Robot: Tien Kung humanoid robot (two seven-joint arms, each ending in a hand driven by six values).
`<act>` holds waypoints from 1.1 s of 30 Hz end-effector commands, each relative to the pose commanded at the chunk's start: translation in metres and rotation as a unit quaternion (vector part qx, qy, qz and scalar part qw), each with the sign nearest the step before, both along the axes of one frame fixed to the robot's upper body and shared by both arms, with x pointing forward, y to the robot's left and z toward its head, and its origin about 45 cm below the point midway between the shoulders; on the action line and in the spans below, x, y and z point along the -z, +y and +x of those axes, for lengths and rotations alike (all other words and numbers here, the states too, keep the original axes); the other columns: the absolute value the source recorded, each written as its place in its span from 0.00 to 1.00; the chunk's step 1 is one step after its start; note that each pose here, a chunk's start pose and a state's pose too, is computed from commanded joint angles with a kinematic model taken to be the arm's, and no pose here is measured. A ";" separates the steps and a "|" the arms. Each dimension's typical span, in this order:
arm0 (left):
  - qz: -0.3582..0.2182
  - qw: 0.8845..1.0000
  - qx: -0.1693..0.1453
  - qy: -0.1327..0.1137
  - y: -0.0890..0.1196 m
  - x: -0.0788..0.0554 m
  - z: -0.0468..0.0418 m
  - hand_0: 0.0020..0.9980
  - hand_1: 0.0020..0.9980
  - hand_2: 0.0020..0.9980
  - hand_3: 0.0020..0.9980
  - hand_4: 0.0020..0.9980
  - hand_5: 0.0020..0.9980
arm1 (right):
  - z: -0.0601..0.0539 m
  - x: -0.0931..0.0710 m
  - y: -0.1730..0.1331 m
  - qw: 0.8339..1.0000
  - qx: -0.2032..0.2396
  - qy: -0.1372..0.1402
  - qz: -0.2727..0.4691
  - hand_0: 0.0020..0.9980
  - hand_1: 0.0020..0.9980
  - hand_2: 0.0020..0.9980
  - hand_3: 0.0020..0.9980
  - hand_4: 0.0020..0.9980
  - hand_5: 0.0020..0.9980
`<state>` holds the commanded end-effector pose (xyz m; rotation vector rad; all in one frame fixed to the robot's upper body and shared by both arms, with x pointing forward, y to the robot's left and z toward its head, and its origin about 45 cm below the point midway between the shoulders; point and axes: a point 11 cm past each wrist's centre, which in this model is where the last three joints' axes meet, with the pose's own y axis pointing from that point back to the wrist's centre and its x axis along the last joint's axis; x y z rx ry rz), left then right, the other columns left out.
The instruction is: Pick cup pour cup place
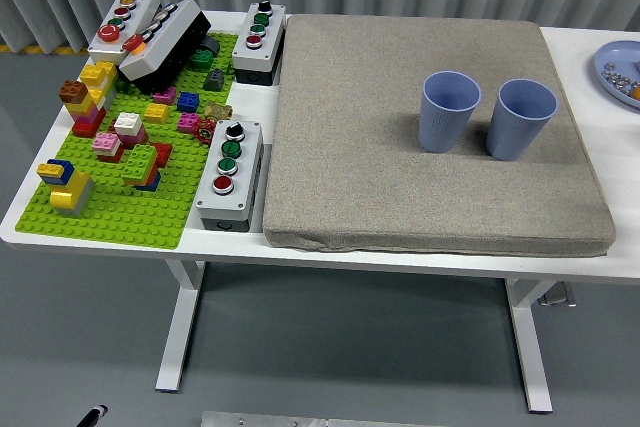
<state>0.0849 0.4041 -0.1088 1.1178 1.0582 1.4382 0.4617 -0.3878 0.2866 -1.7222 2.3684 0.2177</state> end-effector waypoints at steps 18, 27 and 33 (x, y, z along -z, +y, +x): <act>-0.003 1.000 -0.010 0.004 -0.001 0.001 -0.0037 0.84 0.82 0.89 0.80 0.64 1.00 | 0.000 0.000 0.003 1.000 -0.005 0.001 -0.008 0.93 0.81 0.80 0.80 0.77 1.00; -0.004 1.000 -0.015 -0.001 -0.001 0.001 -0.0014 0.84 0.82 0.89 0.80 0.64 1.00 | 0.001 -0.003 0.005 1.000 -0.007 -0.002 -0.008 0.93 0.81 0.80 0.80 0.76 1.00; -0.004 1.000 -0.015 -0.001 -0.002 0.001 -0.0013 0.84 0.82 0.89 0.80 0.64 1.00 | 0.002 -0.004 0.006 1.000 -0.009 -0.003 -0.009 0.94 0.81 0.80 0.80 0.75 1.00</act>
